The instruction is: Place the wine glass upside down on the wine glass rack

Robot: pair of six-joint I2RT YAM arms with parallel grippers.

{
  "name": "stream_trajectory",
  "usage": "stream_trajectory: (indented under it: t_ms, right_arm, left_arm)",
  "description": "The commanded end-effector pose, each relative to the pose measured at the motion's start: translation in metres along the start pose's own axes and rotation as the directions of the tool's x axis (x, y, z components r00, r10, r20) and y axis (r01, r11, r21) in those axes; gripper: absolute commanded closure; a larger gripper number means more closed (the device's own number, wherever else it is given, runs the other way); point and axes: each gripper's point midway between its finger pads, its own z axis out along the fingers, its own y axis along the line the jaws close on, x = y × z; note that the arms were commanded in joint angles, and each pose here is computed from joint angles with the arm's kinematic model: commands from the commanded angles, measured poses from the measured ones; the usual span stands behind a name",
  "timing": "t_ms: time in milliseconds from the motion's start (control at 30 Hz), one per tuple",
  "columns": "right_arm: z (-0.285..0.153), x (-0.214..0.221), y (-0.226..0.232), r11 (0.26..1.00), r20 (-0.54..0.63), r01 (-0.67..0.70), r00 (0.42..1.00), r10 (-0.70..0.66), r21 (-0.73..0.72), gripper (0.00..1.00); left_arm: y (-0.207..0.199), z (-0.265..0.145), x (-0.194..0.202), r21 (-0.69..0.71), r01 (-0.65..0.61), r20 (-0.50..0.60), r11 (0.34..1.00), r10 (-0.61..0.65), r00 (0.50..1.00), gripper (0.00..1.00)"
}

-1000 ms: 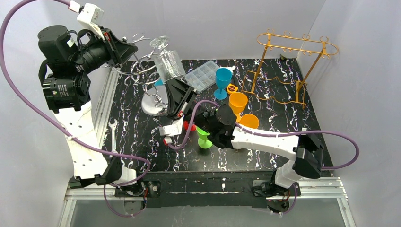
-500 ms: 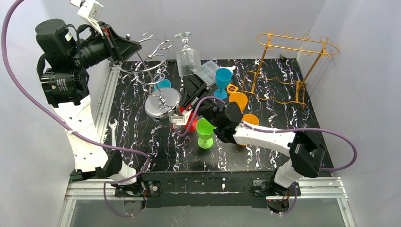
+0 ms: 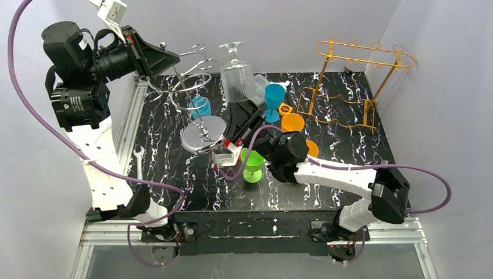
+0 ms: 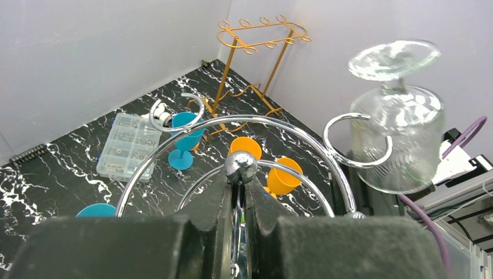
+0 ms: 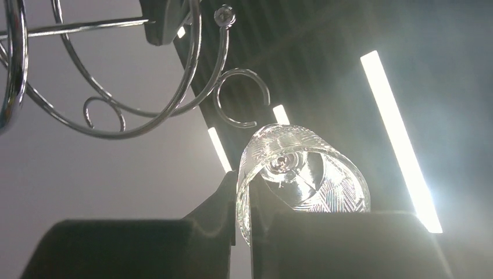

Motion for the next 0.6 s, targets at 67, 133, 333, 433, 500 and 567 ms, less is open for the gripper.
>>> stream_trajectory:
  t_ms: [67,133,333,433,500,567]
  right_arm:
    - [0.003,-0.006,-0.072,0.981,-0.014,0.005,1.0,-0.003,0.192,0.99]
    - [0.004,-0.016,-0.072,0.982,0.005,-0.01,1.0,0.009,0.19,0.99]
    - [0.009,-0.026,-0.068,0.982,0.022,-0.034,0.999,0.031,0.188,0.99]
    - [0.011,-0.029,-0.065,0.982,0.028,-0.043,0.999,0.039,0.182,0.99]
    - [0.012,-0.03,-0.062,0.983,0.032,-0.055,0.998,0.05,0.178,0.99]
    - [0.012,-0.032,-0.059,0.983,0.037,-0.061,0.998,0.056,0.171,0.99]
  left_arm:
    - [-0.028,-0.009,-0.025,0.045,-0.102,0.082,0.994,0.098,0.992,1.0]
    - [-0.027,-0.009,-0.025,0.033,-0.105,0.084,0.994,0.102,0.991,1.0]
    - [-0.03,-0.012,-0.024,0.027,-0.112,0.087,0.993,0.109,0.99,1.0]
    - [-0.031,-0.013,-0.024,0.023,-0.116,0.089,0.993,0.113,0.99,1.0]
    - [-0.033,-0.013,-0.024,0.026,-0.12,0.089,0.992,0.118,0.989,1.0]
    - [-0.034,-0.014,-0.024,0.025,-0.126,0.091,0.992,0.124,0.988,1.0]
